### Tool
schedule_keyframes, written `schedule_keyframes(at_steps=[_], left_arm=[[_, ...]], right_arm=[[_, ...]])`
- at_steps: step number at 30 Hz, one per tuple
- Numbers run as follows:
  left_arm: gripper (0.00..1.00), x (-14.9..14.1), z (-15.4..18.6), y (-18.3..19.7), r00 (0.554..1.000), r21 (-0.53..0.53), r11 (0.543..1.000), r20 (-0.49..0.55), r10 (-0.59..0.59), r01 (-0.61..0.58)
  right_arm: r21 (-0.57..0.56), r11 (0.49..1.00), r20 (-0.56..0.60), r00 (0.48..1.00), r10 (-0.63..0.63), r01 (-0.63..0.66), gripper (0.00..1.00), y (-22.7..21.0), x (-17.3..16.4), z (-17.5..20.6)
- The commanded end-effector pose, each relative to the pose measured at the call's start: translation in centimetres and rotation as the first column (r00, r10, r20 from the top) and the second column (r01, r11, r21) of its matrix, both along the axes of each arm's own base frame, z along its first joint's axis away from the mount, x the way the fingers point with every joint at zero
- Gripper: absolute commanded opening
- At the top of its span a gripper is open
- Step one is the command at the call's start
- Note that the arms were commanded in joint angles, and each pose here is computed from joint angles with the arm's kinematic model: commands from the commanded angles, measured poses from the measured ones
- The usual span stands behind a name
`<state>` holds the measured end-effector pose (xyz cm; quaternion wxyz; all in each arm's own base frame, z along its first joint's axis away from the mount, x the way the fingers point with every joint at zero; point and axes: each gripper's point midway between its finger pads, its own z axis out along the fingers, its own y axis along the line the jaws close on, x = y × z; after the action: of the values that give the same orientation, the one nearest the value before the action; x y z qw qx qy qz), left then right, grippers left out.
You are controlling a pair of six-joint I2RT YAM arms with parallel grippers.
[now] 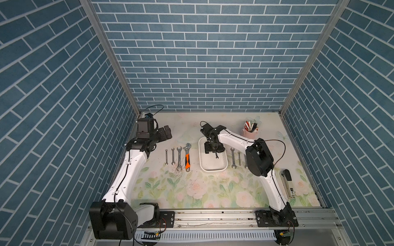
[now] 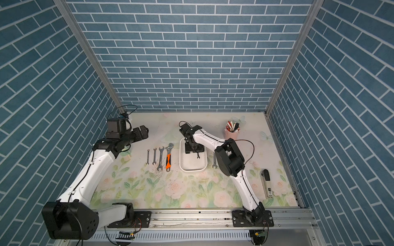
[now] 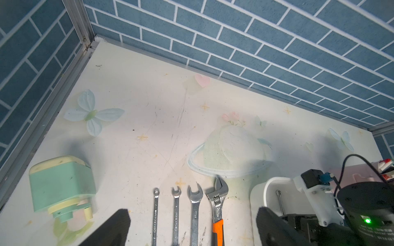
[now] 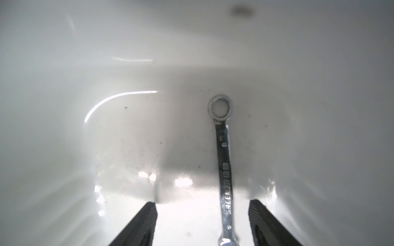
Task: Take out the wrench from the storage box
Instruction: Pick up the wrench from the storage box.
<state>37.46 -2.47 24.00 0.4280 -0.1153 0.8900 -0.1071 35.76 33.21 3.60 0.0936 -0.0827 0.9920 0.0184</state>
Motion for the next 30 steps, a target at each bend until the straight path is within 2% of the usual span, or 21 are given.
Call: schedule_keyframes(at_steps=[1, 6, 14, 30], left_arm=[[0.98, 0.0, -0.5, 0.2, 1.000, -0.006, 1.000, -0.007, 0.005, -0.005], [0.98, 0.0, -0.6, 0.2, 1.000, -0.005, 1.000, -0.008, 0.005, -0.005], [0.98, 0.0, -0.7, 0.2, 1.000, -0.007, 1.000, -0.011, 0.005, -0.005], [0.98, 0.0, -0.6, 0.3, 1.000, -0.013, 1.000, -0.010, 0.003, -0.003]], right_arm=[[-0.022, 0.999, 0.013, 0.999, -0.035, 0.035, 0.63, -1.2, 0.4, 1.7], [-0.012, 1.000, -0.006, 1.000, -0.028, 0.028, 0.52, -1.2, 0.3, 1.3], [-0.001, 1.000, -0.045, 0.999, -0.019, 0.019, 0.39, -0.9, -0.1, 0.3], [0.001, 1.000, -0.129, 0.991, -0.022, 0.022, 0.37, -1.0, -1.0, -2.4]])
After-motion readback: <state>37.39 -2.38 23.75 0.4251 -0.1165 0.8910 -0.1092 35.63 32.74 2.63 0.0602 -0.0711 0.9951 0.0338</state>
